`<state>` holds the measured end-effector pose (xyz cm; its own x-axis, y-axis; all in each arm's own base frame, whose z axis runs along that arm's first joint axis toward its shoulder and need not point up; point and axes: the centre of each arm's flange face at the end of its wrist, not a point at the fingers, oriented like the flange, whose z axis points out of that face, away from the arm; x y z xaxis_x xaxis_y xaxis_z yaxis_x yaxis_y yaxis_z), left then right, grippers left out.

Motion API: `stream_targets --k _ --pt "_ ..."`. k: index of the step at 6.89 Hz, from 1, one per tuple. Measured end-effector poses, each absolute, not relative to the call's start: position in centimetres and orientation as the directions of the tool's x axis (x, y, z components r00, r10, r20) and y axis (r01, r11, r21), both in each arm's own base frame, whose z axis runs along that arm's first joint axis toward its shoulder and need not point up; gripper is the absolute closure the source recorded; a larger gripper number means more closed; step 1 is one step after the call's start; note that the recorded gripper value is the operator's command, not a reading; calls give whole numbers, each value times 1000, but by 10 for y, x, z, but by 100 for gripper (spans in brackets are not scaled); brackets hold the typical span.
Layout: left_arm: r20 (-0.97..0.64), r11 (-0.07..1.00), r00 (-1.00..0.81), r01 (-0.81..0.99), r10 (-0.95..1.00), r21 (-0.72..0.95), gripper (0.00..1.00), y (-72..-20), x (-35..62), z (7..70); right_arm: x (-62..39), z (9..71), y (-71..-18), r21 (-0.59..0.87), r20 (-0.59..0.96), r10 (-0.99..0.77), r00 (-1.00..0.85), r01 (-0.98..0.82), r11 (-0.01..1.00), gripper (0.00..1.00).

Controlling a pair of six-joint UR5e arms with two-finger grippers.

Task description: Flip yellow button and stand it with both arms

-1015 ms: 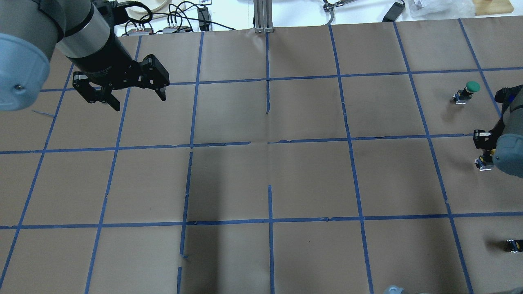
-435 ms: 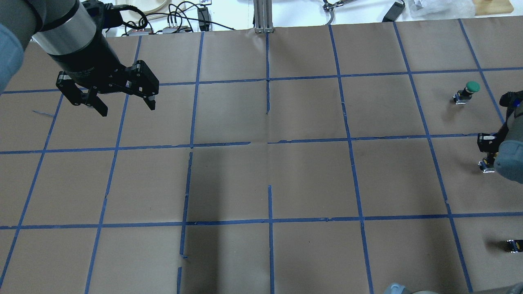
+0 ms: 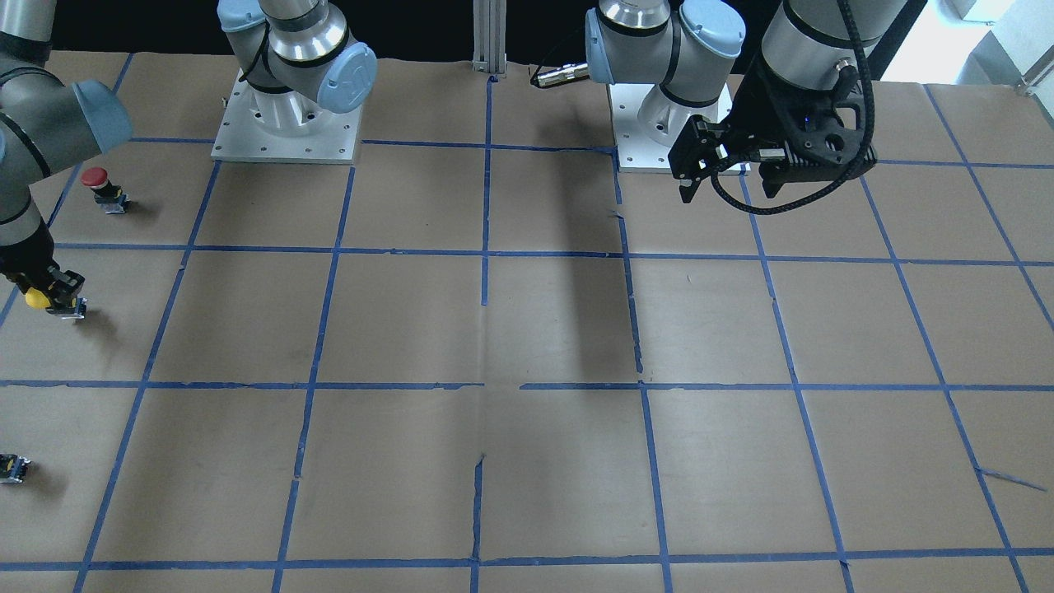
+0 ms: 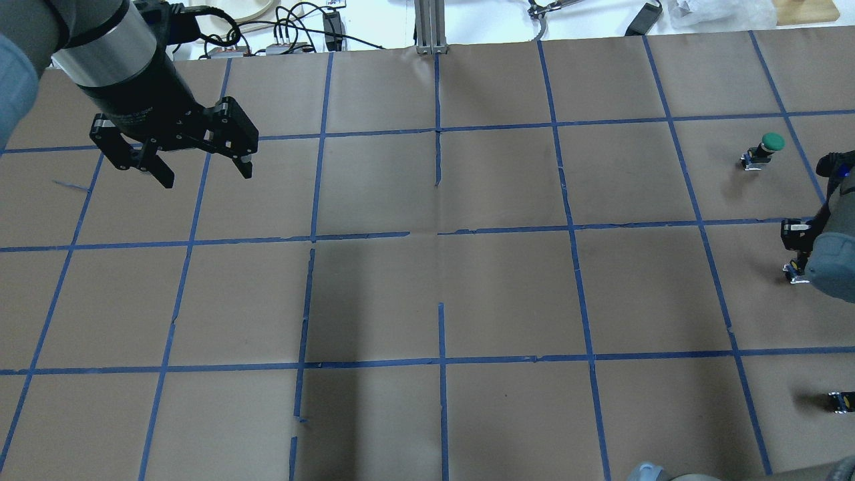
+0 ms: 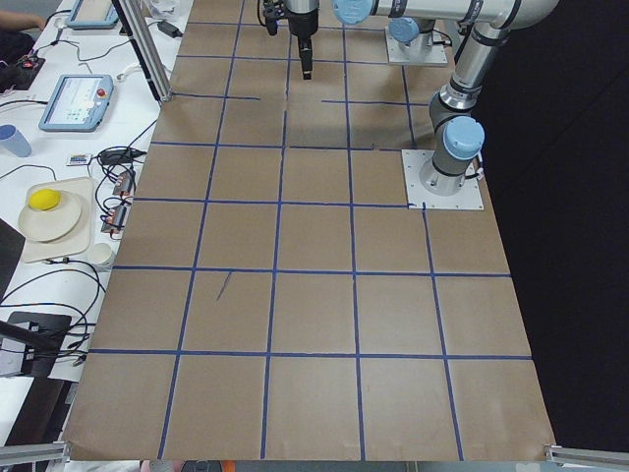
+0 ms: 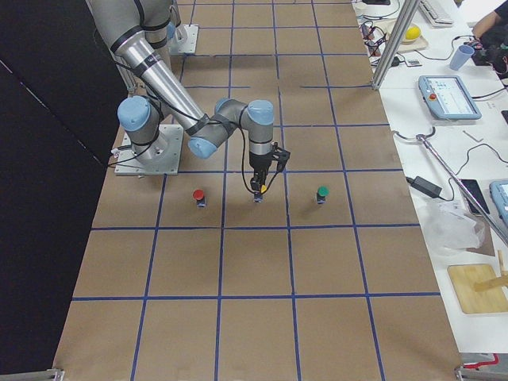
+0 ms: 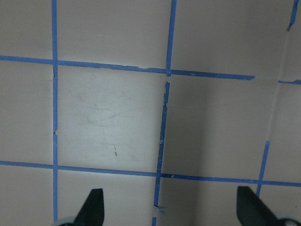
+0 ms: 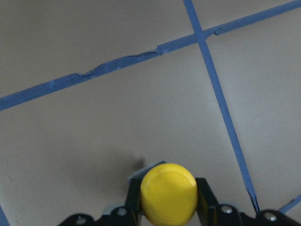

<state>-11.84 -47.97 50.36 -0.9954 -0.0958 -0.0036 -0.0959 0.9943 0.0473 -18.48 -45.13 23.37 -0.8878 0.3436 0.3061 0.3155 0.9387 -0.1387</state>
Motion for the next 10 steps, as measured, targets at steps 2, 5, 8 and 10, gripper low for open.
stream_targets --k 2,5,8,10 --pt "-1 995 -996 -90 -90 31 0 -472 -121 513 -186 233 -453 -151 307 345 -887 312 938 9" --pt "1 996 -996 -92 -92 17 0 -468 -121 518 -188 241 -458 -165 310 349 -885 311 936 1" --pt "-1 995 -996 -94 -94 17 0 -468 -120 518 -176 324 -515 -65 282 273 -920 266 962 1" --pt "-5 995 -996 -94 -94 18 0 -468 -119 518 -131 420 -543 15 261 199 -945 210 978 1"
